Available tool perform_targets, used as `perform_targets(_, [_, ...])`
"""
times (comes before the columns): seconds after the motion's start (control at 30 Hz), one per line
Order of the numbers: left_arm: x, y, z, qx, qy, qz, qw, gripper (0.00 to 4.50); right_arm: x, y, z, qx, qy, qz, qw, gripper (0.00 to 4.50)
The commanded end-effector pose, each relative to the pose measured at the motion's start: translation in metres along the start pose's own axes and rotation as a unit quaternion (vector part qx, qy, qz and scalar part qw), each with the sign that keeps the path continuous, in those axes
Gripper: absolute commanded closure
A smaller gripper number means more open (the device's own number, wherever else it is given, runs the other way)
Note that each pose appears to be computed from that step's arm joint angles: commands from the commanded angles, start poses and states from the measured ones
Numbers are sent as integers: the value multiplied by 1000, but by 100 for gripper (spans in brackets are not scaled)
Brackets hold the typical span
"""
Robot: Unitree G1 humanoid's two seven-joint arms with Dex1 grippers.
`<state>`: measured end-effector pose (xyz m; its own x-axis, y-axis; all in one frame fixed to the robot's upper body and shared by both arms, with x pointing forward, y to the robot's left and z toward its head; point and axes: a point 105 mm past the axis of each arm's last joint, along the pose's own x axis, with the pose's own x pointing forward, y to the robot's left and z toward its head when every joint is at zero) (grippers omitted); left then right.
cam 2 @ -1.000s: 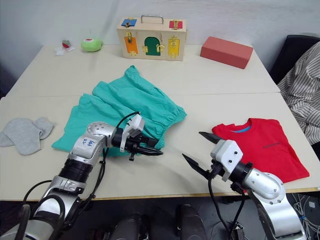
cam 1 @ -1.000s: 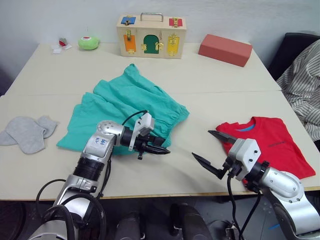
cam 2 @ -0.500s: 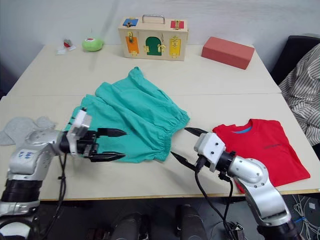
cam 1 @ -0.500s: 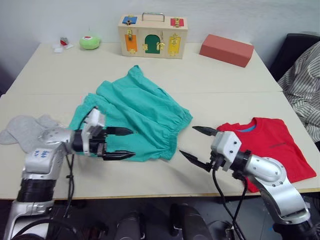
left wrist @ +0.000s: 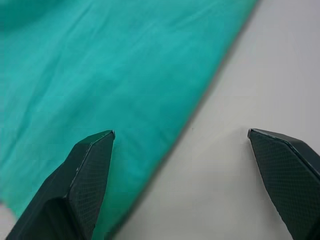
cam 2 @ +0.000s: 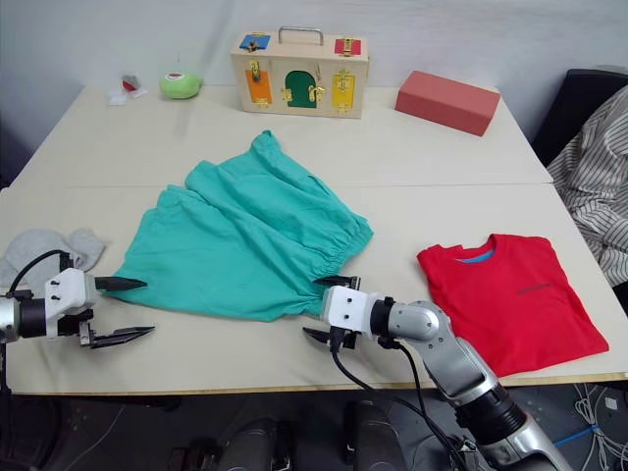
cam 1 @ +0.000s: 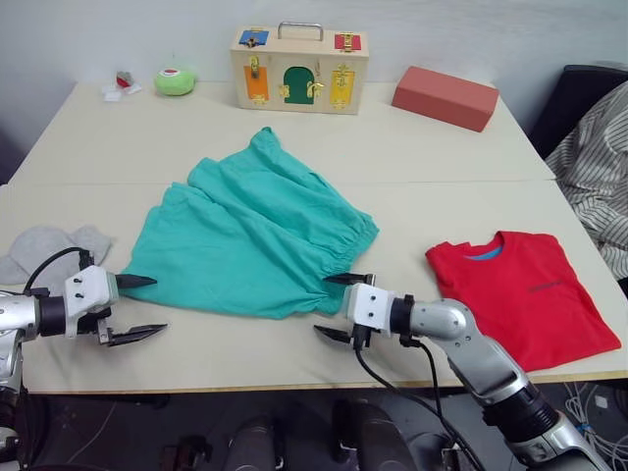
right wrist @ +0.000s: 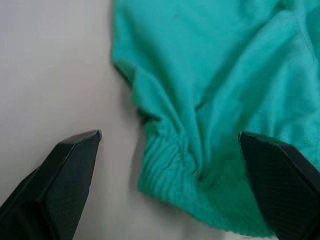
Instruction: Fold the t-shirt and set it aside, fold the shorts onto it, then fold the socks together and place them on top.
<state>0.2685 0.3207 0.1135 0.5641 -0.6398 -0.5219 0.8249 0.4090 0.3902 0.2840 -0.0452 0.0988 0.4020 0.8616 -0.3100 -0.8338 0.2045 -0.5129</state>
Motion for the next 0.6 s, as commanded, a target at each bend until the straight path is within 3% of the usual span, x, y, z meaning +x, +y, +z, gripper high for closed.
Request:
perform_targets(0.03, [2, 12, -13, 22, 43, 37, 998, 20, 6, -4, -6, -4, 19, -14, 1000, 96])
perform_targets(0.2, [18, 18, -21, 21, 52, 46, 997, 150, 6, -4, -4, -23, 16, -11, 1000, 267])
perform_targets(0.37, [29, 14, -17, 18, 37, 18, 999, 319, 1, -3, -1, -28, 5, -2, 1000, 450])
perform_targets(0.5, [24, -20, -4, -34, -3, -89, 995, 446, -9, -4, 1, -34, -8, 8, 999, 450])
perform_targets(0.6, [16, -43, 11, -58, -22, -140, 988, 446, -19, 0, 5, -33, -30, 27, 999, 450])
